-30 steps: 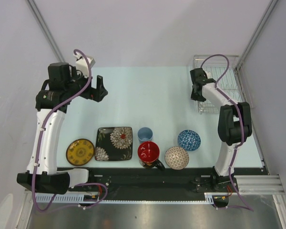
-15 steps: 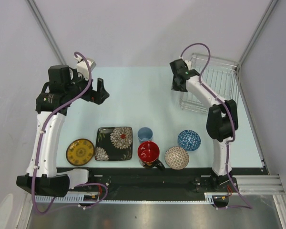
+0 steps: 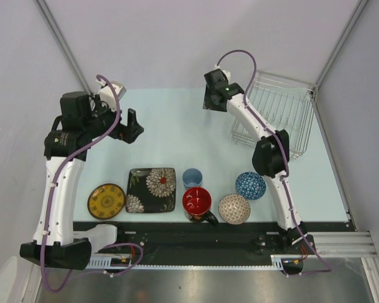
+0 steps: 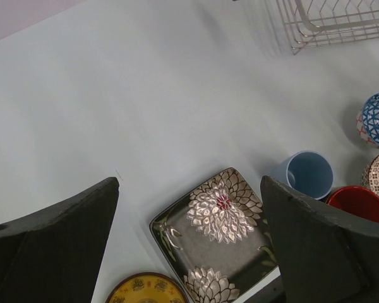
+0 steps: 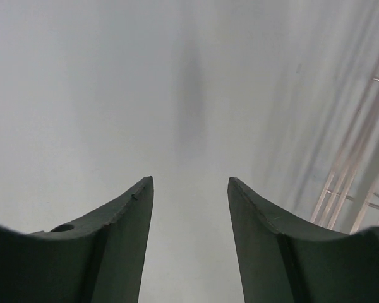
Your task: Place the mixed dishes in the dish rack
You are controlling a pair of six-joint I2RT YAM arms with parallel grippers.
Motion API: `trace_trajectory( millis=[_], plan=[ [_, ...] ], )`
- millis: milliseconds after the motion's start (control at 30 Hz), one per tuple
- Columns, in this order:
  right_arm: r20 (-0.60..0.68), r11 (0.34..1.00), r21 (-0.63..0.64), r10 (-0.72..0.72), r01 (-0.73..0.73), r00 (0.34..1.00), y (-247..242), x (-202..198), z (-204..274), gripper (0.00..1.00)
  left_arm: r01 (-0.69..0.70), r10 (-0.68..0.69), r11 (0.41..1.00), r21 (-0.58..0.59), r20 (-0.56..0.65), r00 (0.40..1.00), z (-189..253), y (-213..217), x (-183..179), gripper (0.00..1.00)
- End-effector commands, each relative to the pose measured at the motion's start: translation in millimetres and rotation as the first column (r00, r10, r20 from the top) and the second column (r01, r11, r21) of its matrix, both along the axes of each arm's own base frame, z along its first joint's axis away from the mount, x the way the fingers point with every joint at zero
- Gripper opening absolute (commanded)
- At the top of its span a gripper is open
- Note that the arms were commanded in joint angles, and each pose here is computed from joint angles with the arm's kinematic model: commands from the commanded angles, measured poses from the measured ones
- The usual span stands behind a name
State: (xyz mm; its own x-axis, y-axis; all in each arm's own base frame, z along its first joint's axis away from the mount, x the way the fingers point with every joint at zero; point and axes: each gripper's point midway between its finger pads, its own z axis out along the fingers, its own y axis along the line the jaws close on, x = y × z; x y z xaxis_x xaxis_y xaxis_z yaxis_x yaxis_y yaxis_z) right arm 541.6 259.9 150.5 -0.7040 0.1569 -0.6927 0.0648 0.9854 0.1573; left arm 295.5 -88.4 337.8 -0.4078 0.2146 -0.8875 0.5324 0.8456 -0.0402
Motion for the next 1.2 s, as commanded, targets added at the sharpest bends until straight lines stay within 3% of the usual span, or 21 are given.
trace_trajectory(
  millis=[0,33,100,167,233,267,433,600,800,933,1167],
  plan=[
    [0.117,0.998,-0.004,-0.066,0.067,0.991,-57.5,-10.4,80.2,0.57,0.056,-0.056,0.998,-0.041,0.010,0.998,4.3,-11.1,-1.7,1.00],
    [0.169,0.997,0.018,-0.079,0.077,0.982,-72.2,-21.5,114.9,0.58,0.055,-0.055,0.997,-0.046,0.004,0.998,3.3,-11.7,-0.1,1.00],
    [0.128,0.994,-0.027,-0.105,0.109,0.986,-102.8,-37.0,99.2,0.60,0.057,-0.058,0.997,-0.059,-0.005,0.998,1.5,-14.0,3.2,1.00],
    [0.164,0.992,-0.061,-0.100,0.111,0.981,-126.1,-60.5,120.5,0.64,0.059,-0.060,0.996,-0.074,-0.007,0.998,1.1,-15.6,3.9,1.00],
    [0.114,0.987,-0.140,-0.065,0.081,0.991,-140.7,-86.9,99.7,0.66,0.063,-0.064,0.995,-0.079,-0.009,0.998,-1.1,-17.1,5.2,1.00],
    [0.148,0.989,-0.132,-0.051,0.071,0.988,-144.5,-102.8,117.4,0.70,0.062,-0.062,0.995,-0.082,-0.003,0.998,0.1,-17.2,5.9,1.00],
    [0.051,0.983,-0.183,0.009,0.001,0.999,-162.9,-159.6,75.5,0.73,0.060,-0.060,0.995,-0.082,-0.006,0.998,1.1,-17.4,11.0,1.00],
    [-0.009,0.939,-0.275,0.214,-0.208,0.977,-155.1,-174.1,61.1,0.72,0.060,-0.061,0.994,-0.097,-0.011,0.998,7.1,-19.0,14.1,1.00],
    [-0.079,0.803,-0.451,0.399,-0.390,0.914,-137.9,-177.9,48.2,0.72,0.058,-0.058,0.993,-0.102,0.004,0.998,13.6,-19.3,15.0,1.00],
    [-0.149,0.754,-0.474,0.440,-0.454,0.886,-130.9,-177.4,29.3,0.73,0.059,-0.059,0.993,-0.100,0.003,0.998,15.3,-19.1,14.1,1.00],
    [-0.186,0.742,-0.496,0.416,-0.450,0.890,-135.0,-169.3,12.7,0.73,0.051,-0.051,0.995,-0.084,0.005,0.999,14.0,-16.3,13.5,1.00]
  ],
)
